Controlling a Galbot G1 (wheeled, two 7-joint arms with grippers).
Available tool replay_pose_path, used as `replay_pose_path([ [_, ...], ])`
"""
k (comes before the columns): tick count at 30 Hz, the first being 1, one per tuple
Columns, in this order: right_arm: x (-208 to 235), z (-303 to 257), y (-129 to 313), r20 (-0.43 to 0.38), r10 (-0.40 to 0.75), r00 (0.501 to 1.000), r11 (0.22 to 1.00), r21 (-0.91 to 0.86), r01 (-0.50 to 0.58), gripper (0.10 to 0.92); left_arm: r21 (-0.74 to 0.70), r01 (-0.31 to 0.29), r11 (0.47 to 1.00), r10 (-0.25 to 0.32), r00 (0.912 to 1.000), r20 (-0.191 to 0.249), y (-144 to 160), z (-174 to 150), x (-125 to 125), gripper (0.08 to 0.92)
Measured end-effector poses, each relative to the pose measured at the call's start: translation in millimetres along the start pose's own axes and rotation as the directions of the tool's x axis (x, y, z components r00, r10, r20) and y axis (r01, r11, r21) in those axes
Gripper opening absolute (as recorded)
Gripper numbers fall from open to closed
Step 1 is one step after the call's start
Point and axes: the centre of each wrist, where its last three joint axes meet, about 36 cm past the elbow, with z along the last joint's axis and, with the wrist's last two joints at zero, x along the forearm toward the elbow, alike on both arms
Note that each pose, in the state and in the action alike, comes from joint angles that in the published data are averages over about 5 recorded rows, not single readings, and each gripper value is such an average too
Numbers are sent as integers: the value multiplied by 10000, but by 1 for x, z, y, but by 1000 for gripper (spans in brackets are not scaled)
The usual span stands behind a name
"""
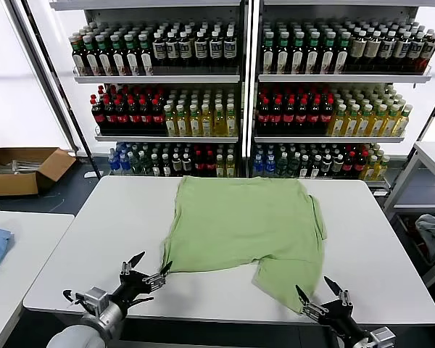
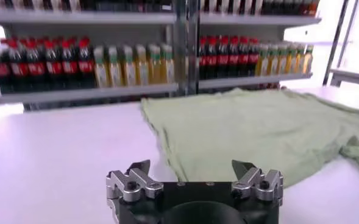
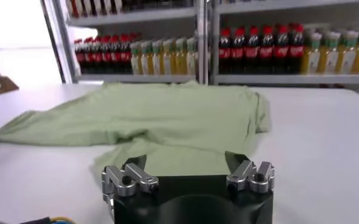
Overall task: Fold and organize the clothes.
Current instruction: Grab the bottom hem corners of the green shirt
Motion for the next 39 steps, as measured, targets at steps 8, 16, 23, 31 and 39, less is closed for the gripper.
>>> replay_pose_path([
  [8,-1,2,6,-445,-46,9990,10000,18,47,707,292,53,9996,-36,9983,-588,-8,1,-17,822],
  [16,-3,2,10,-561,-74,9984,9999,-87,69,490,347,-53,9994,88,9947,-1026,-18,7,-26,647],
  [23,-4,3,11,-531,-197,9984,9996,-236,185,282,304,-119,9995,156,9919,-1260,-24,12,-29,456],
  [31,-1,10,8,-18,-504,9987,9974,-511,502,112,346,-166,9993,212,9903,-1370,-27,15,-27,231],
  [39,11,29,3,1092,-1100,9879,9874,-1014,1212,108,558,-27,9984,93,9930,-1179,-28,12,-18,96],
])
